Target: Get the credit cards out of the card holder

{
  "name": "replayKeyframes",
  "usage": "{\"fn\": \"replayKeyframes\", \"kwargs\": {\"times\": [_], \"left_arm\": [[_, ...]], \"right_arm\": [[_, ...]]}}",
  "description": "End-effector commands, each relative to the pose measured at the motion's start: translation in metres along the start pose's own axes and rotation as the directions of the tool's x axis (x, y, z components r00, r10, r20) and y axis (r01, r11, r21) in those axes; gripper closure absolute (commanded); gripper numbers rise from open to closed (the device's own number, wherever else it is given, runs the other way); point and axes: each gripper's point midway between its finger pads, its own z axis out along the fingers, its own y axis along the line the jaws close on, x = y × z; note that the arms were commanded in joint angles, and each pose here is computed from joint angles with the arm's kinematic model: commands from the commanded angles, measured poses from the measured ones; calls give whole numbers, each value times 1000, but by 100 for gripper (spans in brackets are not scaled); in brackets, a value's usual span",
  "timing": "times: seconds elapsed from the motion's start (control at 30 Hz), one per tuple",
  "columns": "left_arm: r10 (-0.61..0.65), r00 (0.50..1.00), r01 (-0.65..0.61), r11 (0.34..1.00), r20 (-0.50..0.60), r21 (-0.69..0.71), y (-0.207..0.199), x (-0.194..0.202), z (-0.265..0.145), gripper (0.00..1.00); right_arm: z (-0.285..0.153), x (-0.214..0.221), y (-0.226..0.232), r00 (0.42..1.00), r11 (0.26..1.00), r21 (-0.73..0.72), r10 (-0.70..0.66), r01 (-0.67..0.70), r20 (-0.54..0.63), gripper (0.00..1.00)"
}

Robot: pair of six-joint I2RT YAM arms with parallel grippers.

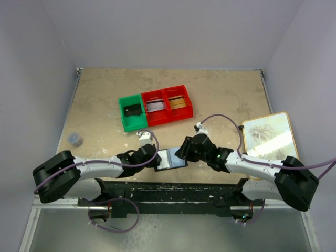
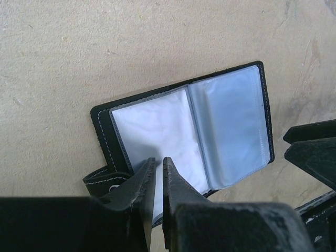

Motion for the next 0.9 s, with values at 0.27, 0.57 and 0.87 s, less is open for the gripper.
{"fn": "replayKeyframes", "kwargs": {"times": [0.27, 0.57, 0.87], "left_arm": [[26, 1000, -26, 1000, 9, 7, 0, -4, -5, 93], [26, 1000, -26, 999, 11, 21, -8, -9, -6, 92], [39, 999, -39, 999, 6, 10, -5, -7, -4, 92]], "right_arm": [[7, 13, -21, 998, 998, 54, -29, 31, -51, 54], [14, 12, -33, 997, 989, 132, -53, 60, -58, 55], [16, 23, -3, 994, 998, -50, -44, 39, -105, 59]]}}
